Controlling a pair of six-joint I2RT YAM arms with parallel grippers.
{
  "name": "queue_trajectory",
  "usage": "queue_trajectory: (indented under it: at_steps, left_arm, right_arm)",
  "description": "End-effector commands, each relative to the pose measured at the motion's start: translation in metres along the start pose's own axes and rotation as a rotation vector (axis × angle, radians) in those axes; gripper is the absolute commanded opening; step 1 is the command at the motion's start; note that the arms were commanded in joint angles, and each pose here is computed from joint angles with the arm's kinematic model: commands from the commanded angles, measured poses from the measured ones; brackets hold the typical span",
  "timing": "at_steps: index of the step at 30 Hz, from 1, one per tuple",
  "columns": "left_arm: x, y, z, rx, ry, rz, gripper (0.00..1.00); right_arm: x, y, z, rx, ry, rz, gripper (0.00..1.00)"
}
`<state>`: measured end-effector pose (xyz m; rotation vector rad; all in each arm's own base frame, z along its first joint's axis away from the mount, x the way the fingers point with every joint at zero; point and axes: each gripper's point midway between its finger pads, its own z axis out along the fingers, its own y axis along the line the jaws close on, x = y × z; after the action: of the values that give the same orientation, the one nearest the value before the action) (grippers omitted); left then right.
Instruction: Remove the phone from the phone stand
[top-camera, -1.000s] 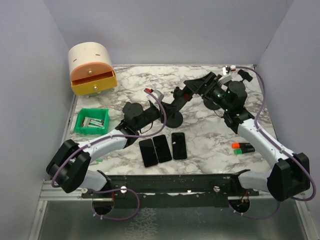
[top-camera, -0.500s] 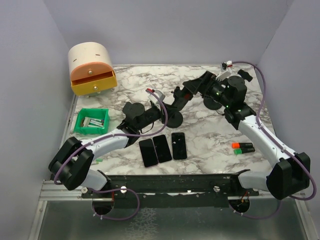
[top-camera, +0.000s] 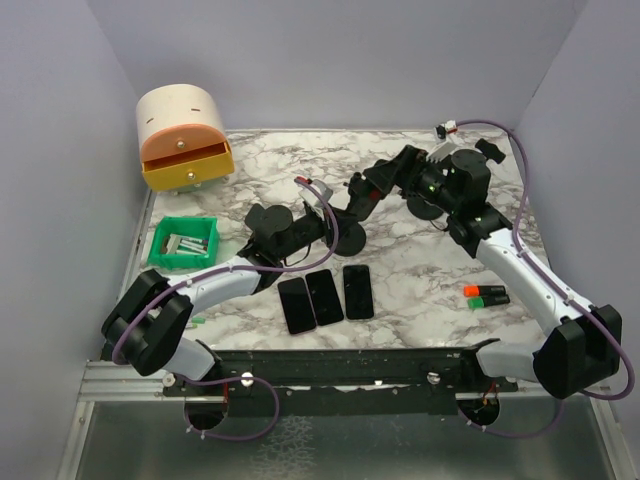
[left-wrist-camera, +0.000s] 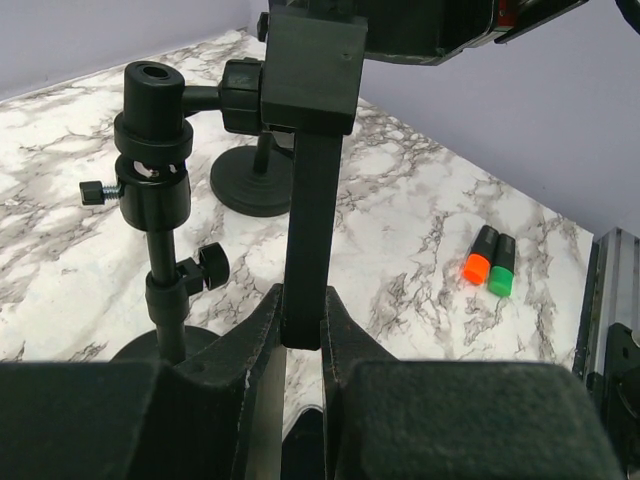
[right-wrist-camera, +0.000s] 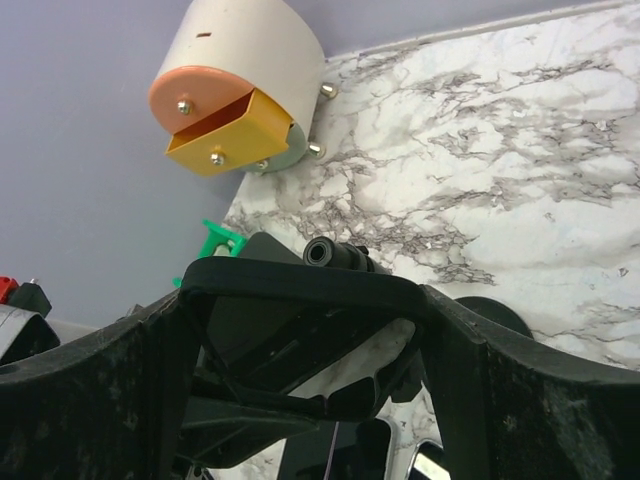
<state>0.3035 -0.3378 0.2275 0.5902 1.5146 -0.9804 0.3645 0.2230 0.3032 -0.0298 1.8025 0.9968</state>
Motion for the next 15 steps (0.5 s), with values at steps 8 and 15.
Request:
queue_trajectory:
  at_steps: [8, 15]
  left_arm:
    - [0.025, 0.001, -0.004, -0.024, 0.076, -0.062, 0.39]
    - [-0.005, 0.001, -0.019, -0.064, -0.006, -0.009, 0.81]
  right_arm:
    - [0.009, -0.002, 0.005, 0.006, 0.041, -0.046, 0.41]
    - [0.003, -0.001, 0.002, 0.067, 0.051, -0.145, 0.24]
